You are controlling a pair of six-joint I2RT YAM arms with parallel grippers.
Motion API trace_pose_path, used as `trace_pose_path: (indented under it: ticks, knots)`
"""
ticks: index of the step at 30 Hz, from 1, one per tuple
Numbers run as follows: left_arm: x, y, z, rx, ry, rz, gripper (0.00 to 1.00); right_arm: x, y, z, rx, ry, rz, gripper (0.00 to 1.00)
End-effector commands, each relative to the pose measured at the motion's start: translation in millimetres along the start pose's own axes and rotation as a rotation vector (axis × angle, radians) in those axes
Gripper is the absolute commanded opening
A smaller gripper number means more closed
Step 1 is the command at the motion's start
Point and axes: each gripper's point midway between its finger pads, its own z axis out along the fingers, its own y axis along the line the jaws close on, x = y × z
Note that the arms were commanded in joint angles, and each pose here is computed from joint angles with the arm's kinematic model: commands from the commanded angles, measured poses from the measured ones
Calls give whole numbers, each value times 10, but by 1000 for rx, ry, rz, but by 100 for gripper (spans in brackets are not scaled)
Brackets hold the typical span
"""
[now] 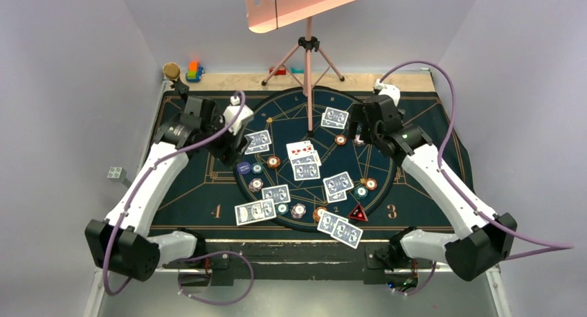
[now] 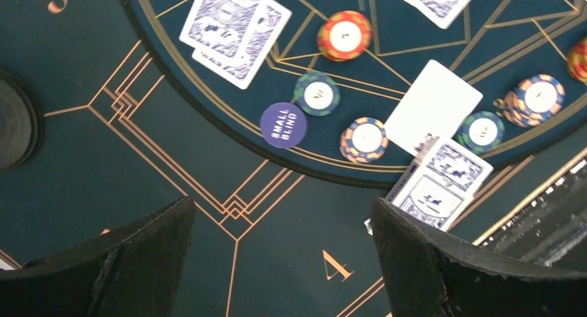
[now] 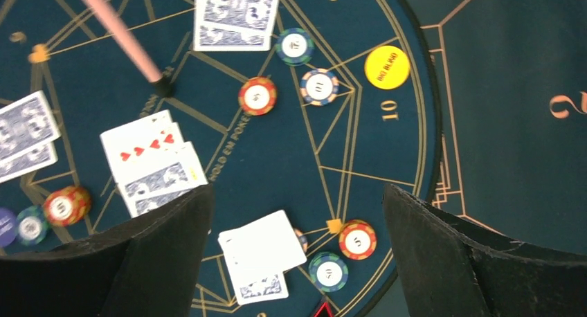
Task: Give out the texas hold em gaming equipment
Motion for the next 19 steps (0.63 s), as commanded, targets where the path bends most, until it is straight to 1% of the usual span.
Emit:
trace_pose_path:
  ticks: [1,5,9,13,16,19]
  knots:
    - [-193,388,27,-49,-47,-90,100,15,-193,198,83,1,59,95]
    - [-156,637,154,-55,-19,-150,100,51,-128,274,50,21,13,95]
    - [-123,809,247,-74,-19,-194,100,-64,-99,235,3,-58,23,97]
    - [-28,951,377,-76,-19,-253,100,-212,-163,157,0,-144,34,97]
    - [54,1045,483,-67,-14,-301,100,-300,-191,128,9,-178,43,98]
    - [114,1164,565,-64,-20,-351,100,-318,-228,140,32,-184,36,98]
